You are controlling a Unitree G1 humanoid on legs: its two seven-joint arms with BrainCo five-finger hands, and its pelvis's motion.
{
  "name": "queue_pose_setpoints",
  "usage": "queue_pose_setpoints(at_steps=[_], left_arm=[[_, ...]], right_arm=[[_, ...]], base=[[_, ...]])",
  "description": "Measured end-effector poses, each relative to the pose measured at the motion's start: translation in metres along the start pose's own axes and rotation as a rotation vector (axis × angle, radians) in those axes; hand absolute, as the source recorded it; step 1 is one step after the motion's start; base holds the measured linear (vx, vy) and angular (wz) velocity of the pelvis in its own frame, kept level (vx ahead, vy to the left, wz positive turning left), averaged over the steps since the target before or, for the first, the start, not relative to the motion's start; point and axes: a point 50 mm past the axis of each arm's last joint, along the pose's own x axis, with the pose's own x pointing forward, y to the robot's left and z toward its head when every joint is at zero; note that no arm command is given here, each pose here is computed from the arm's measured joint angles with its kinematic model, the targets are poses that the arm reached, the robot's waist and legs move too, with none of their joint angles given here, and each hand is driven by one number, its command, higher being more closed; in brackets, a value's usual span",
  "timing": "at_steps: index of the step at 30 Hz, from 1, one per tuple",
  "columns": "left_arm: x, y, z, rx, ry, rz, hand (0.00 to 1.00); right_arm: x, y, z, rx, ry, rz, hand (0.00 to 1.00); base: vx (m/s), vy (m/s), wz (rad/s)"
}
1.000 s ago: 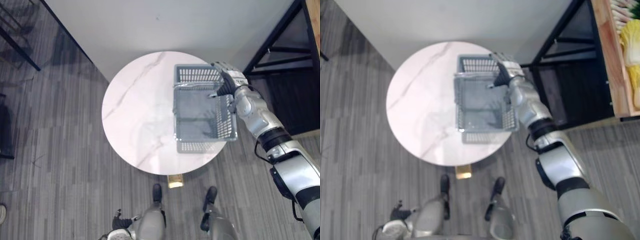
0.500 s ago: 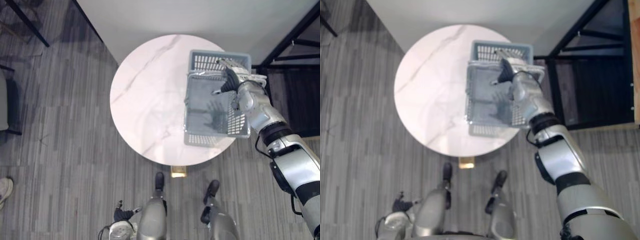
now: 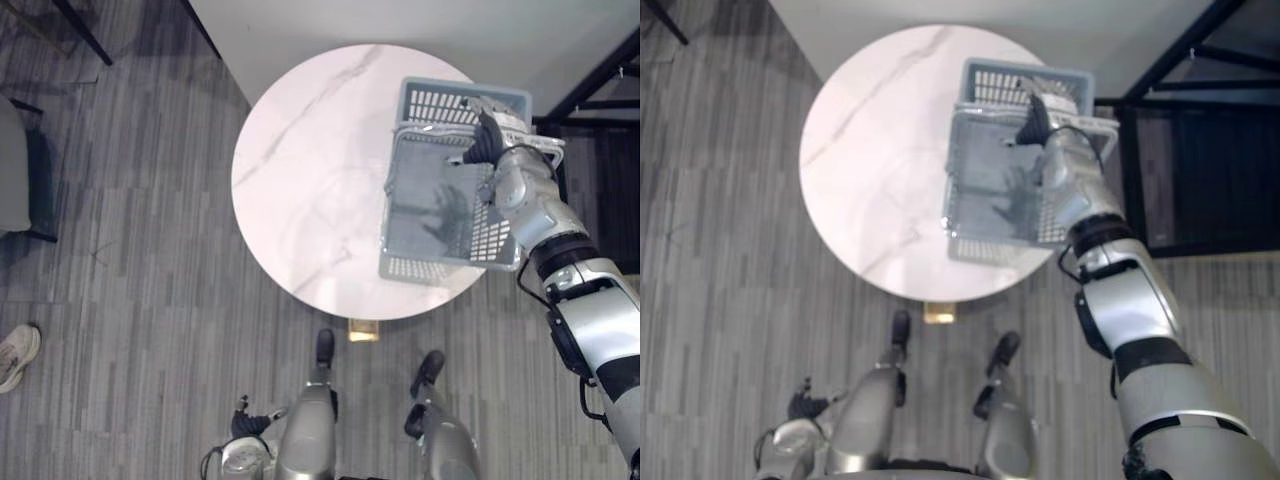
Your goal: Pick vegetable in the basket
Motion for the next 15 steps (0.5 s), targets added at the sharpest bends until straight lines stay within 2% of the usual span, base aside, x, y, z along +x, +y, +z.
queue_pose_setpoints(at_steps=[9,15], left_arm=[[0.001,-0.001,0.006,0.025,-0.031,-0.015,0.00],[0.001,-0.002,0.008,0.026,-0.038,-0.014,0.00]], right_arm=[[0.000,-0.002,-0.004,-0.012,0.013,-0.009,1.00],[-0.004,0.008,-0.004,-0.063,0.008,0.033,1.00]], base=[[0.01,0.001,-0.03],[0.00,0.000,0.00]])
